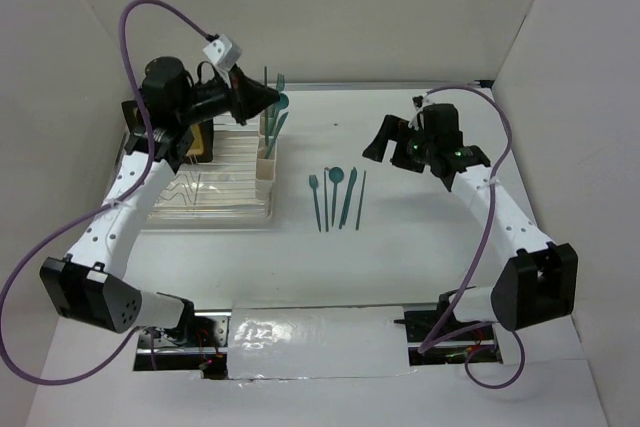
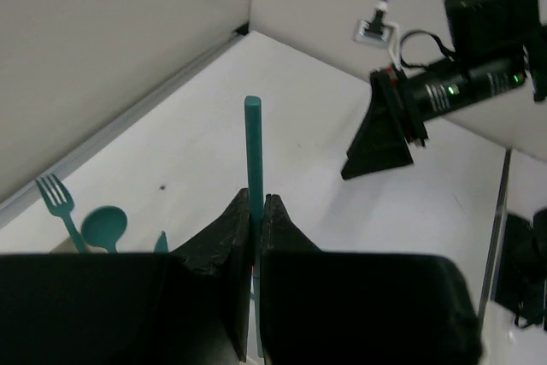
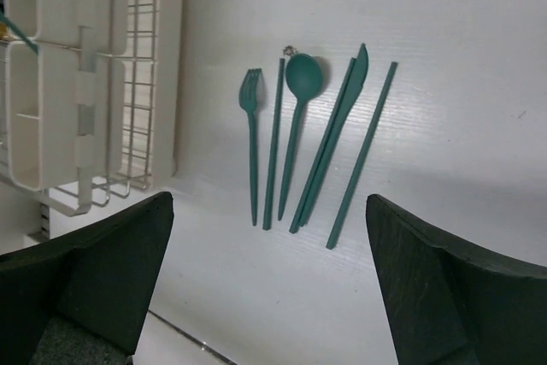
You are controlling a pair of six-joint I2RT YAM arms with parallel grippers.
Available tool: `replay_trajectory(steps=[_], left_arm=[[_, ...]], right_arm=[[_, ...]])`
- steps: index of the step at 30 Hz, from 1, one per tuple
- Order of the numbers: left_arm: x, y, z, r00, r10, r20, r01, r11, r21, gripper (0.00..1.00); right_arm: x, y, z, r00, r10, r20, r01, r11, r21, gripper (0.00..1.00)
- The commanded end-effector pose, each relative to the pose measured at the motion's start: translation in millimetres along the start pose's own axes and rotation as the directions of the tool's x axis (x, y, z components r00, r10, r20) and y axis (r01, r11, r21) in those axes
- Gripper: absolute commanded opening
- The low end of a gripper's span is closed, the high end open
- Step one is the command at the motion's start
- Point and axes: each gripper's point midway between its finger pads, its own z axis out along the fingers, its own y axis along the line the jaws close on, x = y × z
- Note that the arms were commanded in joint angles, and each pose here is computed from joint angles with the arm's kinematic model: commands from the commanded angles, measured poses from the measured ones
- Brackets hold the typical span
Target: Sort the eating utensils into containers
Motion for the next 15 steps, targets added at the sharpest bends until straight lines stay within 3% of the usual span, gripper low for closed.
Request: replay_trajectory(steps=[1,6,15], left_arm=[[25,-16,-5,0.994,0.112,0.014,-0.112,0.983,0.143,0.0],[53,-20,-15,0.989,0.15,0.009,-0.15,0.978,0.143,0.0],[58,-12,-12,0.983,0.184,0.022,-0.185,0.971,0.153,0.01]], right_arm=[[0,-11,9,1.0,0.005,0.021,-0.006,0.997,0.072,1.0],[23,-26,31,0.996,0.073,-0.055,-0.065,0.989,0.131,1.0],[40,-23,39,0.991,0.092,-0.1,-0.075,0.985,0.158,1.0]])
